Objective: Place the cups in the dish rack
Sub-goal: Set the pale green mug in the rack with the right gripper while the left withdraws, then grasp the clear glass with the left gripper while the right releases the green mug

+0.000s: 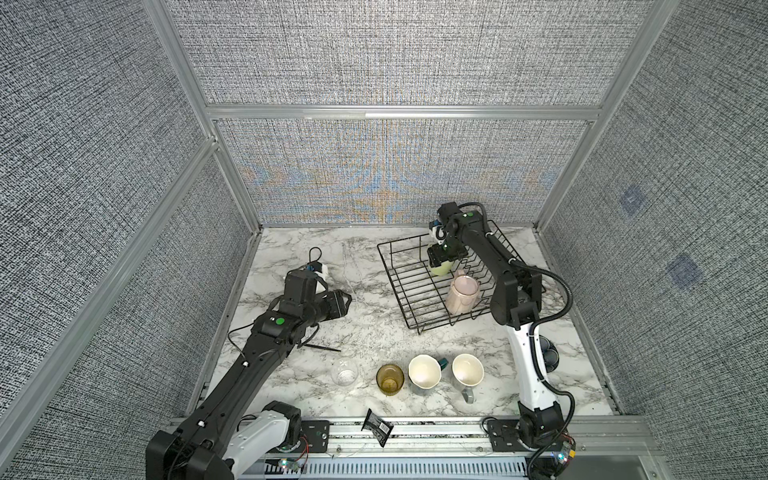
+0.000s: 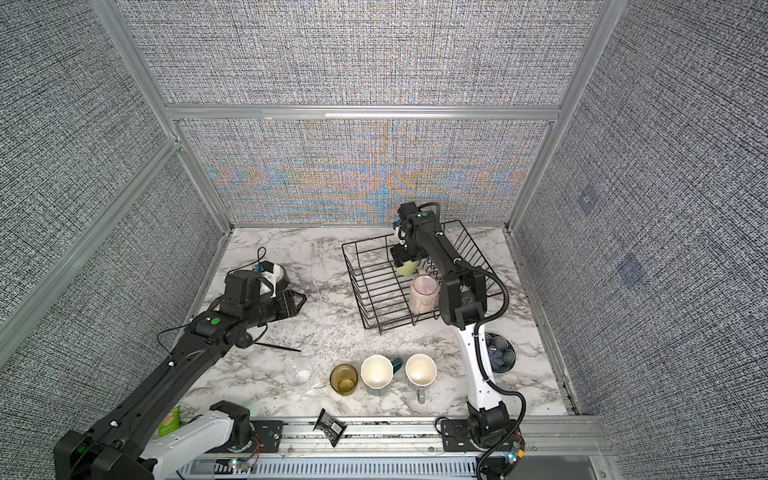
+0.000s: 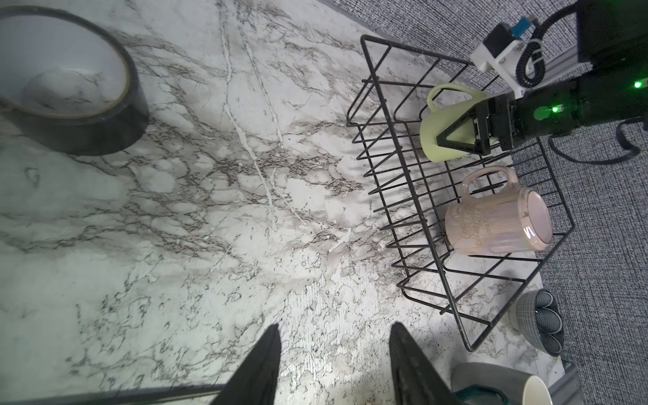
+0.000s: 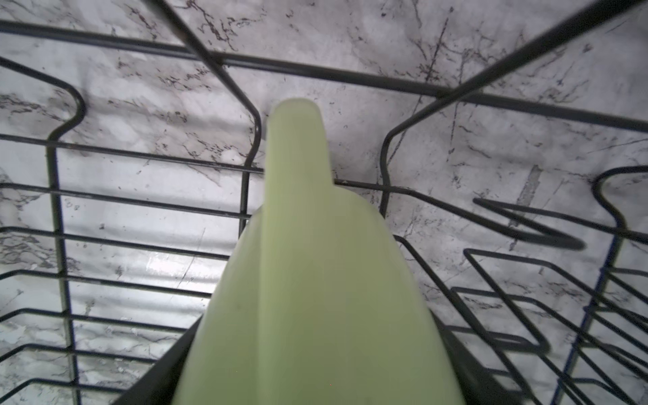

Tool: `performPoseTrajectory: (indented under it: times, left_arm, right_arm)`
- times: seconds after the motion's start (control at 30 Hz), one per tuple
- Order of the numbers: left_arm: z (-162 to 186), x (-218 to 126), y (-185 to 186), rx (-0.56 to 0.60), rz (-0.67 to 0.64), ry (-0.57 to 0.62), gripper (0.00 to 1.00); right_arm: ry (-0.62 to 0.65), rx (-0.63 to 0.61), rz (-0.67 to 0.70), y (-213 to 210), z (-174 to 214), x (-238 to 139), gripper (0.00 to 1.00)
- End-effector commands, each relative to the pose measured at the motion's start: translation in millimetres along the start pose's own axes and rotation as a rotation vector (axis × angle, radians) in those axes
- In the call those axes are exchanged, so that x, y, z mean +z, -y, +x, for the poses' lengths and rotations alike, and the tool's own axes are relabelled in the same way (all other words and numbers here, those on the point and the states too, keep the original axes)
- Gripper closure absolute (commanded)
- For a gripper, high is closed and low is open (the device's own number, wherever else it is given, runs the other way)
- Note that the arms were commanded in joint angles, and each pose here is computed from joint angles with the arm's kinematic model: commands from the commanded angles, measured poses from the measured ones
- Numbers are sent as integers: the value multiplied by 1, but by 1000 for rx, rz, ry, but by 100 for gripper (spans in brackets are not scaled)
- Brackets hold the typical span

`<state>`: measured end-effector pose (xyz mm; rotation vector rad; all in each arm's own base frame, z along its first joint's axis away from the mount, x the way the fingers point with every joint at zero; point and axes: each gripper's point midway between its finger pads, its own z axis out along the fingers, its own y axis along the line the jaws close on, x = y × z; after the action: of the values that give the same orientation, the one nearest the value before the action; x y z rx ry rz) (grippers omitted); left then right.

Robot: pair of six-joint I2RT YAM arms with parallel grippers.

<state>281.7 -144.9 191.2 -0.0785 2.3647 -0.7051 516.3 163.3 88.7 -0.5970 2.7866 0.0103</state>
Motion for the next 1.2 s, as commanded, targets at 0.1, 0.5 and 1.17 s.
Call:
performPoseTrajectory:
  times: [0.1, 0.5, 1.17]
  left_arm:
    - [26, -10, -9, -58, -34, -91, 44]
    - [72, -26, -19, -128, -83, -224, 43]
    - [145, -45, -46, -186, -343, -494, 45]
  right_arm:
    - [29, 21, 46, 9, -6, -4, 1]
    - [127, 78, 57, 12, -13, -59, 1]
    - [524, 147, 111, 17, -2, -189, 1]
